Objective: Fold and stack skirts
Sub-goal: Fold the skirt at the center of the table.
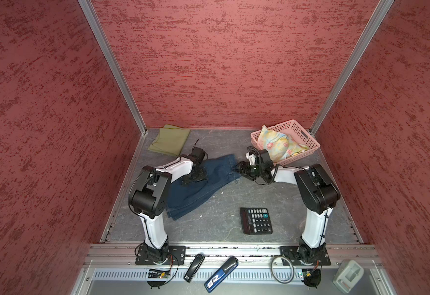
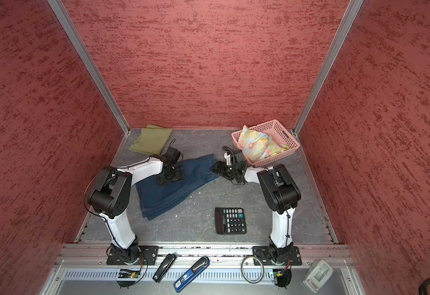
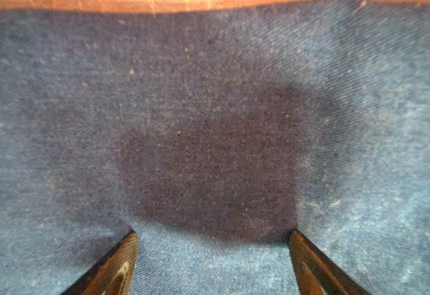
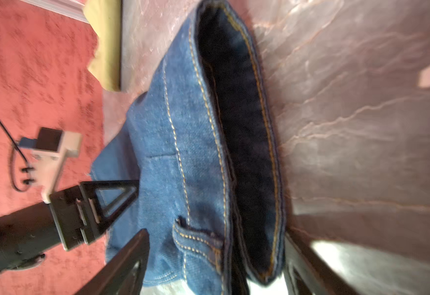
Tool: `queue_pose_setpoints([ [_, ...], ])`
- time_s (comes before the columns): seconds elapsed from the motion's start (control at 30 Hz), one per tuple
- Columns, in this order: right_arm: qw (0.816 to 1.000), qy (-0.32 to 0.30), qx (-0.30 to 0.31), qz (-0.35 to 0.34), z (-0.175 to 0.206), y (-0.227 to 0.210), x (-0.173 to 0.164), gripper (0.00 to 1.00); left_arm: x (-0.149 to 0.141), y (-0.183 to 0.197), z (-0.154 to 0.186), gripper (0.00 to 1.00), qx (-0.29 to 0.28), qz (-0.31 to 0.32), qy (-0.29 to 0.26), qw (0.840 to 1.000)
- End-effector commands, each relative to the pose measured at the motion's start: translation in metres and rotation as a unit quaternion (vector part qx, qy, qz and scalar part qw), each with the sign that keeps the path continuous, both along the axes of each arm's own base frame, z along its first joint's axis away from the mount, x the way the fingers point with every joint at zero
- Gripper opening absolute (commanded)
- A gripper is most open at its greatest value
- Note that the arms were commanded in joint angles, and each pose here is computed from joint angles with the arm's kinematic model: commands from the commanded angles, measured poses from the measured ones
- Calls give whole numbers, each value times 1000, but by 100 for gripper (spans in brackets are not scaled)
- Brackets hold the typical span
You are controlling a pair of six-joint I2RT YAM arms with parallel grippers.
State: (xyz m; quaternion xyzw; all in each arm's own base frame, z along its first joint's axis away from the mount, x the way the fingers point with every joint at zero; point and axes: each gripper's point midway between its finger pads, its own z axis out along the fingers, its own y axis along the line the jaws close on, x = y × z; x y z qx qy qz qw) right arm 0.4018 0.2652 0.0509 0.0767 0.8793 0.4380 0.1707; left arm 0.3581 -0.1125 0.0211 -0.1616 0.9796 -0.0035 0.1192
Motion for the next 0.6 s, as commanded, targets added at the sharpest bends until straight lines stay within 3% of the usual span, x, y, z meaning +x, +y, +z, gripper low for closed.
queue_pose_setpoints([
  [0.0,997,50,33,-51,-22,-1,-2,77,-6,3,-22,93,16,-11,27,999],
  [0.13,997,12,39,-63,-11,-2,7,72,-1,2,-25,93,19,-15,29,999],
  [0.33,995,-56,63,-52,21,3,18,50,7,-2,-29,93,16,-20,30,999],
  [0.47,995,-67,69,-38,24,11,23,46,12,-3,-34,93,10,-20,33,999],
  [0.57,995,-69,66,-35,20,13,26,34,14,-4,-36,93,7,-20,33,999],
])
